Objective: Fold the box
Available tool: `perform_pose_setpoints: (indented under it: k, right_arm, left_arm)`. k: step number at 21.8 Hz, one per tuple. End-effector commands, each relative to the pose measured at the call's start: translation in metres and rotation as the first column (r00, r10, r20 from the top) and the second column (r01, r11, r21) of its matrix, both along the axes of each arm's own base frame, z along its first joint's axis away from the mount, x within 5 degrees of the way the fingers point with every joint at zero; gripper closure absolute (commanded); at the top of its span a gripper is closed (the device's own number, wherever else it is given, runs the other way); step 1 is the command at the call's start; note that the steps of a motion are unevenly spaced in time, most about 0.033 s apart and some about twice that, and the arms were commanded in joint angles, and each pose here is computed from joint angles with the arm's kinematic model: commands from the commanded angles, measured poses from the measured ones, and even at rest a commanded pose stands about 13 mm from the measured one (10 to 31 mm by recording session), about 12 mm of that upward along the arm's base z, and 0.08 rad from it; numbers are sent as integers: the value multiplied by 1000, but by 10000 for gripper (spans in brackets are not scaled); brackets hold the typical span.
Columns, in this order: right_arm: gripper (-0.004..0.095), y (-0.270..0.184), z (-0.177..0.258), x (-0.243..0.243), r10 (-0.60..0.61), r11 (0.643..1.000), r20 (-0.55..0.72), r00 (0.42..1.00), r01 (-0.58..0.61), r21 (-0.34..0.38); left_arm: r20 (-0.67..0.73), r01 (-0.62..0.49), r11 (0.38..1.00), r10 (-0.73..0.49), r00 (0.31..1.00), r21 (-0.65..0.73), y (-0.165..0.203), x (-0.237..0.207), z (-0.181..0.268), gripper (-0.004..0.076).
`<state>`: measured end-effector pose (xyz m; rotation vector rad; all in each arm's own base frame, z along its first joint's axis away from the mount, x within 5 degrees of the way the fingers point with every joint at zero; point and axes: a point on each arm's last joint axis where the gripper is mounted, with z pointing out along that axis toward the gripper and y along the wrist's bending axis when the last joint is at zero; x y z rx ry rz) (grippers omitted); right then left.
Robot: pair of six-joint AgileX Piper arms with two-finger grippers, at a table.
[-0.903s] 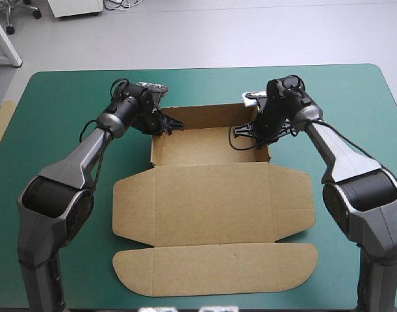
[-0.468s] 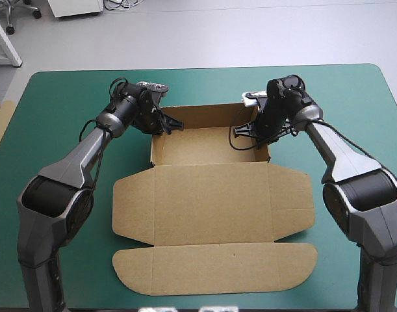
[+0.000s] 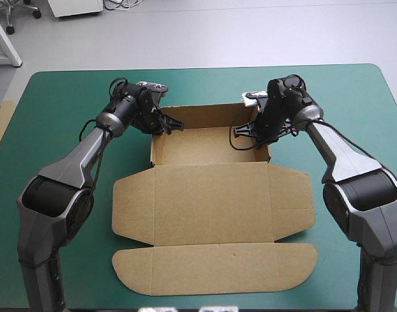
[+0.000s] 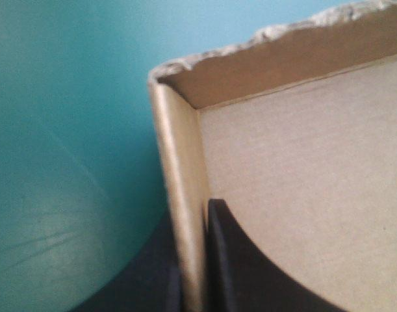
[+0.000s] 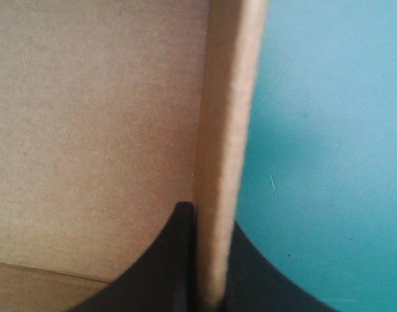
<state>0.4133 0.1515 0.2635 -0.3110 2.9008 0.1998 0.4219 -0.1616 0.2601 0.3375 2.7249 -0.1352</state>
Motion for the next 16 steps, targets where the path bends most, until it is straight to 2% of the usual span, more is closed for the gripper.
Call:
perform_pose_setpoints:
  k: [1, 3, 5, 6, 7, 8, 9, 10, 11, 12, 16]
  right_arm:
    - [920, 9, 28, 0, 44, 994, 128, 991, -56, 95]
    - [912, 10, 28, 0, 47, 993, 123, 991, -60, 104]
    - [857, 12, 29, -1, 76, 989, 131, 989, -92, 120]
    - [763, 14, 29, -2, 86, 986, 126, 988, -103, 131]
    - [677, 14, 29, -3, 88, 985, 115, 989, -103, 136]
    - [528, 14, 29, -4, 98, 984, 106, 990, -112, 136]
    - [445, 14, 29, -4, 100, 984, 107, 989, -114, 135]
    - [322, 14, 30, -3, 113, 983, 116, 987, -129, 132]
    - [275, 14, 30, -3, 112, 983, 120, 987, -127, 133]
    - [240, 14, 30, -3, 113, 984, 119, 986, -128, 125]
    - [241, 11, 29, 0, 116, 988, 143, 983, -129, 89]
  left_arm:
    - [20, 77, 995, -76, 997, -69, -14, -12, 22, 733]
    - [20, 77, 995, -76, 997, -69, -14, -12, 22, 729]
    - [32, 86, 994, -84, 996, -68, -14, -11, 23, 692]
    - [39, 87, 994, -85, 996, -70, -14, -11, 24, 616]
    - [39, 87, 994, -85, 996, -70, -14, -11, 24, 577]
    - [41, 87, 994, -85, 996, -72, -14, -11, 25, 470]
    - [43, 86, 993, -83, 996, -83, -15, -11, 25, 426]
    - [62, 85, 992, -79, 995, -96, -16, -10, 26, 320]
    - [70, 85, 991, -78, 994, -99, -17, -9, 27, 275]
    - [72, 84, 991, -77, 994, -104, -17, -9, 27, 220]
    - [94, 81, 991, -72, 993, -106, -17, -7, 28, 213]
